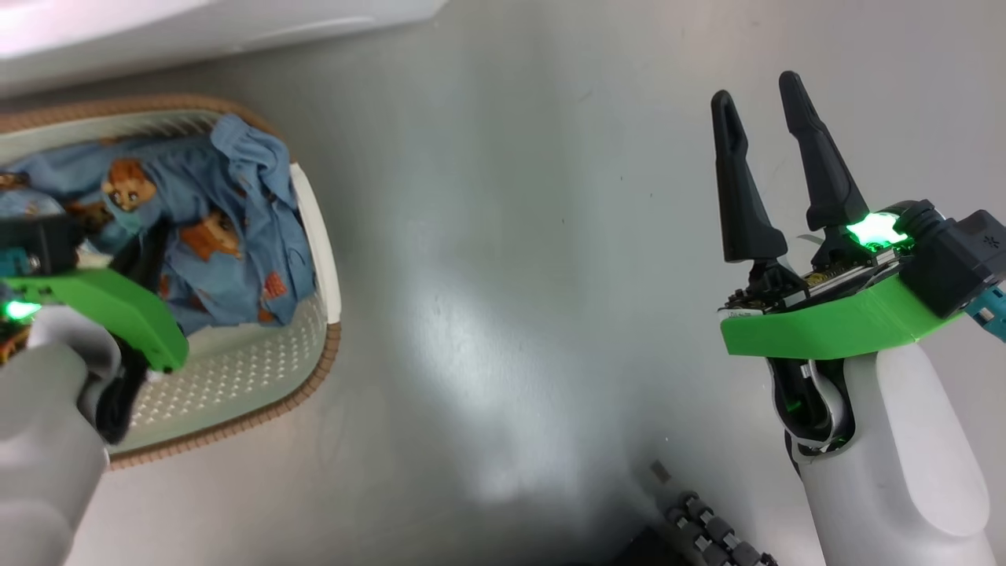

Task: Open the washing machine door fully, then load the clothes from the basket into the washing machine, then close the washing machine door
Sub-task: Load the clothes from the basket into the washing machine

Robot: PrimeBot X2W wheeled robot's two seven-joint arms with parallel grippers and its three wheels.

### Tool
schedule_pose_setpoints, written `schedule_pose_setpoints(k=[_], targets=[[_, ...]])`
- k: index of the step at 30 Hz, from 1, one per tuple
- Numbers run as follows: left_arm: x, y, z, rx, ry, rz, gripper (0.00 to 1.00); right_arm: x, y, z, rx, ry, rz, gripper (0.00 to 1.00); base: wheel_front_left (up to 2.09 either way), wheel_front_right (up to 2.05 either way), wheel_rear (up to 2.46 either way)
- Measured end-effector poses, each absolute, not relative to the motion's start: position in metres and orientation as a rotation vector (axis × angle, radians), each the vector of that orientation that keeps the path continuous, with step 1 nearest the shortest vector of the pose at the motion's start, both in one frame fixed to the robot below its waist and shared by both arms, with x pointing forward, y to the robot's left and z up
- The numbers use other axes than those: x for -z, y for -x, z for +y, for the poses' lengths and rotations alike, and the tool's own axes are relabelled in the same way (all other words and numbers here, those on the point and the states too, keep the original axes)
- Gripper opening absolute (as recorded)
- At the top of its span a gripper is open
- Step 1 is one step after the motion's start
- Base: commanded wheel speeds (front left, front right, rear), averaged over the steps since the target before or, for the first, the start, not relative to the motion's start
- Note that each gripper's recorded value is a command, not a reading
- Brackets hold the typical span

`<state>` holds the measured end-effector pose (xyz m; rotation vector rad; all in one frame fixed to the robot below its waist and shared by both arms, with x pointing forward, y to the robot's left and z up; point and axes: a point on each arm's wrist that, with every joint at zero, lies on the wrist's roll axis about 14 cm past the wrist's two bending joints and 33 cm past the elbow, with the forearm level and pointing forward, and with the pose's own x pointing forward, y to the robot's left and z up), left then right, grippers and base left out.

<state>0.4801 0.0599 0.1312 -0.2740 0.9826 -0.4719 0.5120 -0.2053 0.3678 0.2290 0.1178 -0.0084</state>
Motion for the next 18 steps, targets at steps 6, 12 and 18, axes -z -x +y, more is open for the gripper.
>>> schedule_pose_setpoints(k=[6, 12, 18], targets=[[-0.162, -0.476, 0.063, 0.457, 0.308, 0.921, 0.0, -0.394, -0.513, -0.201, -0.005, -0.236, 0.066, 1.0, 0.0, 0.0, 0.0], [-0.212, -0.495, 0.073, 0.417, 0.36, 0.789, 0.0, -0.42, -0.509, -0.194, -0.023, -0.248, 0.021, 1.0, 0.0, 0.0, 0.0], [-0.251, -0.479, 0.091, 0.39, 0.347, 0.706, 0.0, -0.438, -0.496, -0.186, -0.037, -0.269, 0.007, 1.0, 0.0, 0.0, 0.0]])
